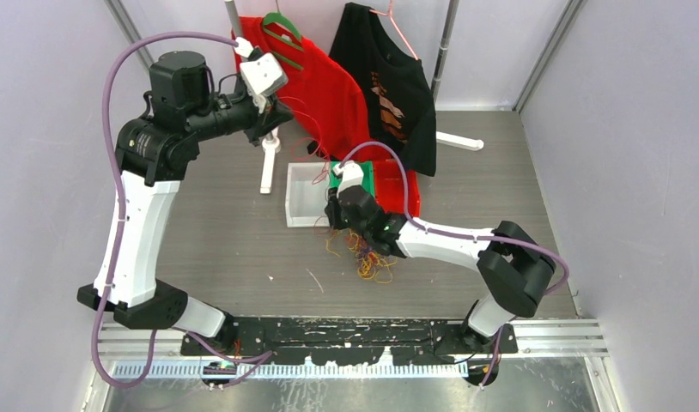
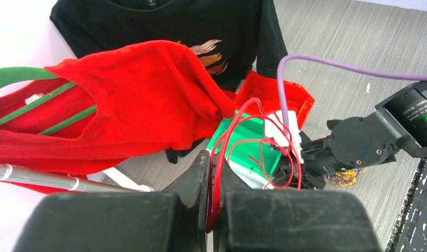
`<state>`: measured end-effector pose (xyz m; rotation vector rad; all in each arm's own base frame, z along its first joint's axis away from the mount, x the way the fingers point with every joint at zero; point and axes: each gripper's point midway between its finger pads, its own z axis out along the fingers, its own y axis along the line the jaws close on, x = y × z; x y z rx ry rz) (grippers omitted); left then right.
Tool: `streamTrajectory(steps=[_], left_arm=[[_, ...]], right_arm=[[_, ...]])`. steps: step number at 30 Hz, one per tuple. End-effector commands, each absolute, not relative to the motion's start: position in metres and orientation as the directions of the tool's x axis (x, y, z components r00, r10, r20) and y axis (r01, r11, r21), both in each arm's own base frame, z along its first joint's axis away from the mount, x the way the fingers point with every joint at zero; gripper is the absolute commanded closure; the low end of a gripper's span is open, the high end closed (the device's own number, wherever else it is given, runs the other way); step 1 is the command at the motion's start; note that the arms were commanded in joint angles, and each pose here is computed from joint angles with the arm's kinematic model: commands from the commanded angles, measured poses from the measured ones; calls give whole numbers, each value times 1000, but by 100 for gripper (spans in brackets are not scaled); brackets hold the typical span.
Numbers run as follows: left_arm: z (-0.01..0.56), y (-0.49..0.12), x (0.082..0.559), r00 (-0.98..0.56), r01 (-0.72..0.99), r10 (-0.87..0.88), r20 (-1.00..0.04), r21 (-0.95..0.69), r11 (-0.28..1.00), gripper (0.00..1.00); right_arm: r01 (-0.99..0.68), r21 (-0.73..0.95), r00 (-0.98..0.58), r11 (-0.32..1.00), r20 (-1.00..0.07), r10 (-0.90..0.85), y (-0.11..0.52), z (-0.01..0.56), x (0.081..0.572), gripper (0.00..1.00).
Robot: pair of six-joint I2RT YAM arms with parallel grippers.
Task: Untangle the cables
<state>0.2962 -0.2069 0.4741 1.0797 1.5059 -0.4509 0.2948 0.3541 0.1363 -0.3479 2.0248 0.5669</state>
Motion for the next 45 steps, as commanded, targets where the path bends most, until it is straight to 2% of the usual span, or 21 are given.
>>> streamTrajectory(steps=[1,2,4,14,23,30,36,40,45], left_arm=[[514,-200,286,217,766,336,-917,373,523,100],[517,-199,285,226,760,335,-915,380,527,100],[524,-197,285,235,749,331,-914,387,538,100],[547,-189,278,291,706,318,-902,427,565,100],[525,-188,295,270,687,356,-895,438,580,100],[542,-186,301,302,650,327,-896,444,616,100],[514,-186,306,266,658,349,-899,434,616,100],[514,-186,305,261,661,355,-898,434,612,100],[527,-184,302,279,651,343,-897,439,619,100]], right_arm=[[-521,318,-408,792,-908,96,378,199,314,85],[-529,321,-400,786,-911,102,380,205,317,94],[-541,333,-393,772,-912,118,382,217,322,99],[-555,409,-382,724,-899,216,388,263,365,99],[-520,453,-405,724,-877,258,404,257,403,99],[-557,548,-396,624,-836,380,411,320,427,99],[-526,543,-411,654,-836,364,407,299,434,99],[-552,659,-459,511,-752,473,402,332,429,99],[-627,635,-406,451,-760,507,395,392,413,99]])
